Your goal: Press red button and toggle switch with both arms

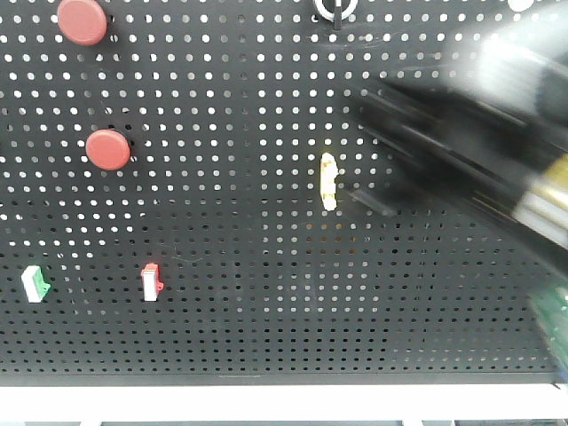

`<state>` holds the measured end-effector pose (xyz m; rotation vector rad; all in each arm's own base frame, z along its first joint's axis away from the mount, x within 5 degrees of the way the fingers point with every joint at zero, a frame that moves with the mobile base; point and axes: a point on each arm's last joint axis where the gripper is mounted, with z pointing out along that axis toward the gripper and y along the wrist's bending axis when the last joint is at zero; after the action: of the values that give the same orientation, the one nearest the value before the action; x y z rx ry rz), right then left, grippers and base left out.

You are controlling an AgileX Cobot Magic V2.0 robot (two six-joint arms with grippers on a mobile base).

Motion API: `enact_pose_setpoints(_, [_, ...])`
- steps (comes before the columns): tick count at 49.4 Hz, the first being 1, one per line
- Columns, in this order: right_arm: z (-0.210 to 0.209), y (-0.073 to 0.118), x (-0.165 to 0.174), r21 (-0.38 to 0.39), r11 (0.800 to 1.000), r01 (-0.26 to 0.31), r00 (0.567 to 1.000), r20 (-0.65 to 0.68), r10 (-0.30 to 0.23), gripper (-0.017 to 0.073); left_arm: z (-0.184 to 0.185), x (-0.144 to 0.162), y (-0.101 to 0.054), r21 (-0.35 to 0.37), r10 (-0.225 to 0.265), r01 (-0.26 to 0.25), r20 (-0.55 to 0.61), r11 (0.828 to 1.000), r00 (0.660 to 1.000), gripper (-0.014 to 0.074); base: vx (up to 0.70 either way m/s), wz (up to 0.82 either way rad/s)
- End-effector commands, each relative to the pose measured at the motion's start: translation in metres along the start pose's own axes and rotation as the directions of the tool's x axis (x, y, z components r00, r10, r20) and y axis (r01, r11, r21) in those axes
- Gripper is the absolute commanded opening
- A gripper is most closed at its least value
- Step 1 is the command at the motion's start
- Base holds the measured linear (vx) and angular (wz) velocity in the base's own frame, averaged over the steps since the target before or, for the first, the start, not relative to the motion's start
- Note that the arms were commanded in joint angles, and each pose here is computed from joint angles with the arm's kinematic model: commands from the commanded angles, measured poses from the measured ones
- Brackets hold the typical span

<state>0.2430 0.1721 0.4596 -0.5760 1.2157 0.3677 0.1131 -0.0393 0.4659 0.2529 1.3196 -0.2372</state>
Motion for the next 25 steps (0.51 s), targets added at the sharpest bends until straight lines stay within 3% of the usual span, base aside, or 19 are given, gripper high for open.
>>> enact_pose_setpoints(1, [0.012,-0.001,-0.036,-0.004,1.0,-0.006,0.989,0.146,0.007,-0.0003,-0.001,-0.015,0.0,0.008,-0.017,0.016,0.098,1.0,0.995,0.0002,0.0,0.0])
enact_pose_setpoints(21, [0.044,-0.01,-0.055,0.036,0.999,0.005,0.994,0.106,-0.009,-0.0003,-0.001,-0.015,0.0,0.008,-0.016,0.015,0.099,1.0,0.995,0.0002,0.0,0.0])
enact_pose_setpoints(25, [0.043,-0.021,-0.052,0.067,0.998,0.013,0.996,0.088,-0.019,-0.0003,-0.001,-0.015,0.0,0.008,-0.016,0.015,0.099,1.0,0.995,0.0002,0.0,0.0])
